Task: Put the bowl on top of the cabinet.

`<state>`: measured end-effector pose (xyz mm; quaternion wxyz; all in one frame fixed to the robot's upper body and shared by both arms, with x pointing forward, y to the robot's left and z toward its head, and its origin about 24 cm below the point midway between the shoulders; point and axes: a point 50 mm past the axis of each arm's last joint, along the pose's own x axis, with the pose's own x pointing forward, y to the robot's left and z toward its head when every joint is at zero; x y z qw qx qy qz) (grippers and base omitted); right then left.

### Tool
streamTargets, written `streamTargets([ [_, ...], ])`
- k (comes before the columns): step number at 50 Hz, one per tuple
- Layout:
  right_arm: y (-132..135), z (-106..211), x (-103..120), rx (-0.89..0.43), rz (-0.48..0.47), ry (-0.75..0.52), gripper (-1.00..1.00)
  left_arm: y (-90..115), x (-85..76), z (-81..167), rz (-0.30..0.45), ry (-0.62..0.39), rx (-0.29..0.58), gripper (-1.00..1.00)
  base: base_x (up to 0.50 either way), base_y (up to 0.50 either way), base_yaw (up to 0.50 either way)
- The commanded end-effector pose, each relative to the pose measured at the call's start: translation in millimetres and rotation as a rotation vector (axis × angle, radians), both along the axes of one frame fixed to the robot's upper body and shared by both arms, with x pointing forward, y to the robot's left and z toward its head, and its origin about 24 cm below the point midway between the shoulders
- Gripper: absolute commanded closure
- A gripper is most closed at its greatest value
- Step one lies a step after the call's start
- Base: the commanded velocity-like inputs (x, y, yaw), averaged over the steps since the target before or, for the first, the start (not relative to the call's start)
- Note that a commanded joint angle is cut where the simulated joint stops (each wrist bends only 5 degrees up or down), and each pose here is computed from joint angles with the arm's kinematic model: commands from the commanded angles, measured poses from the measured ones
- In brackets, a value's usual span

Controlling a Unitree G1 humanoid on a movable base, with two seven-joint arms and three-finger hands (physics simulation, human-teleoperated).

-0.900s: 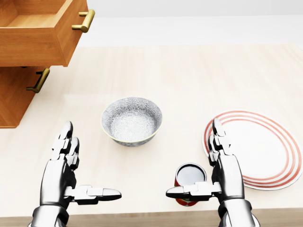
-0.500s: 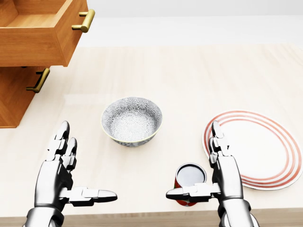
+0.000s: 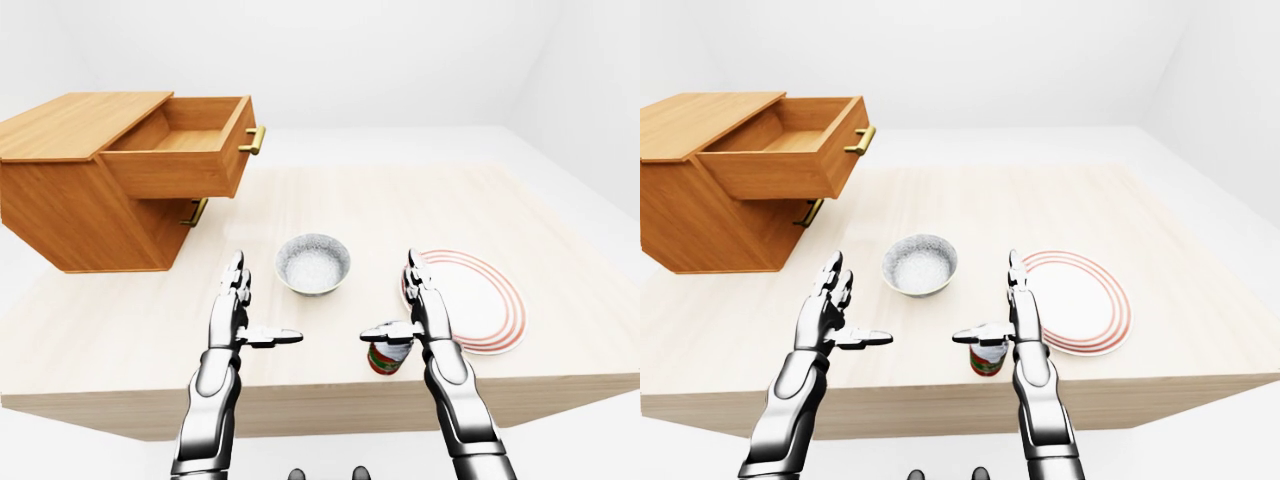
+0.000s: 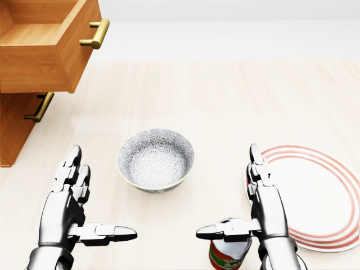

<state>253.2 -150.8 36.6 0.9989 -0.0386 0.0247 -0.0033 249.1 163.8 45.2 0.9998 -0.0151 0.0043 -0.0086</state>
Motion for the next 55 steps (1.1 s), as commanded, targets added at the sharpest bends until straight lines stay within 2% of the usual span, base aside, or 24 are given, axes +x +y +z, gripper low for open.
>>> streamTargets([
  [1,0.7,1.5,-0.3,-0.001,0.005,-0.005,-1.00,0.7,-0.3,0.5,-0.001,-0.001,0.000,-1.00,0.50,0.00,0.00],
  [27,-0.9,-0.9,2.3,-0.011,-0.022,0.001,-1.00,2.5,0.2,-1.0,0.003,0.001,-0.004,-1.00,0.50,0.00,0.00],
  [36,-1.4,-1.3,2.0,-0.013,-0.027,-0.002,-1.00,2.0,-0.3,0.6,0.002,-0.016,0.009,-1.00,0.00,0.00,0.00],
  [45,-1.2,-1.4,2.3,-0.013,-0.028,-0.002,-1.00,-6.0,-4.7,7.5,0.010,-0.109,0.151,-1.00,0.00,0.00,0.00],
  [46,-2.3,-0.5,2.8,-0.005,-0.040,-0.008,-1.00,-6.7,-4.5,9.5,0.041,-0.118,0.189,-1.00,0.00,0.00,0.00],
  [48,-2.4,-0.4,2.8,-0.004,-0.040,-0.008,-1.00,-6.7,-4.4,9.6,0.043,-0.119,0.192,-1.00,0.00,0.00,0.00],
  [49,-3.9,-0.2,3.0,0.000,-0.045,-0.008,-1.00,-9.9,-6.8,13.9,0.045,-0.140,0.226,-1.00,0.00,0.00,0.00],
  [50,-3.5,0.1,2.7,0.003,-0.044,-0.009,-1.00,-11.3,-8.1,10.4,0.067,-0.129,0.276,-1.00,0.00,0.00,0.00],
  [52,-3.4,-0.7,3.0,0.002,-0.044,-0.008,-1.00,-12.6,-9.2,9.3,0.069,-0.126,0.291,-1.00,0.00,0.00,0.00],
  [53,-2.8,-1.2,3.3,0.001,-0.042,-0.007,-1.00,-12.5,-10.3,6.1,0.095,-0.118,0.336,-1.00,0.00,0.00,0.00],
  [55,-2.5,-1.5,3.4,0.000,-0.042,-0.006,-1.00,-11.9,-10.9,4.3,0.115,-0.114,0.356,-1.00,0.00,0.00,0.00],
])
